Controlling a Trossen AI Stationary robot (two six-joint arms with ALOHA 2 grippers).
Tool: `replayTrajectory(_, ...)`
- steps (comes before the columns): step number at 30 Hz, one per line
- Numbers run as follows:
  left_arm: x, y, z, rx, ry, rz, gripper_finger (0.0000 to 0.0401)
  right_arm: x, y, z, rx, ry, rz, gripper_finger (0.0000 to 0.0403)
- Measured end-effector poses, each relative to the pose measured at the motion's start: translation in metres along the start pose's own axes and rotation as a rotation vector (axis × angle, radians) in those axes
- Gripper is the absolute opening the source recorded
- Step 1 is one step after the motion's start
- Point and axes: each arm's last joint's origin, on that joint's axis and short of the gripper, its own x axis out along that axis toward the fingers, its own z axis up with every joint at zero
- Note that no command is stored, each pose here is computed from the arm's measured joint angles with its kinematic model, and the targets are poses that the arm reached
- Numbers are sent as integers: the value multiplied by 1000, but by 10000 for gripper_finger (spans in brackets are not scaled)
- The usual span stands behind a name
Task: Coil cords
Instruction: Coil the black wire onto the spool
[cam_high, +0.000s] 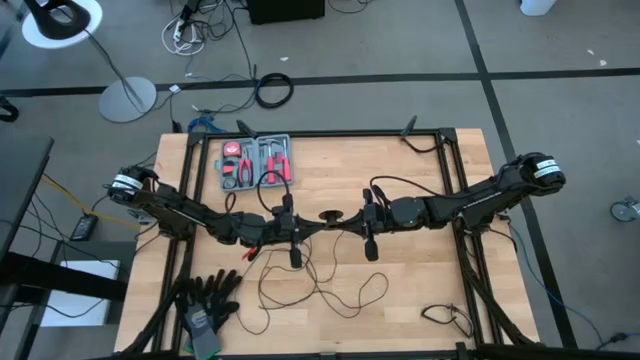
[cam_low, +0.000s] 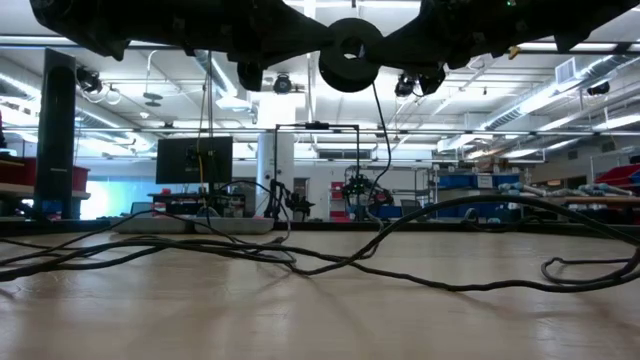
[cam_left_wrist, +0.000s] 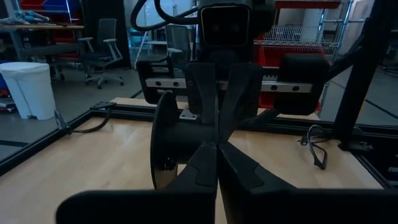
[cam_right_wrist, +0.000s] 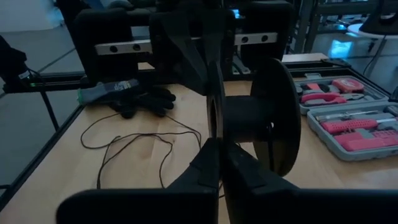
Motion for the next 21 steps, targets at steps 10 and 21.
replayTrajectory(10, 0, 0, 0, 0, -1, 0, 73, 0, 0, 0, 0, 4, -3, 1)
replayTrajectory(21, 0, -2, 1, 3, 0, -48, 122, -1, 5, -4, 17, 41, 9, 1)
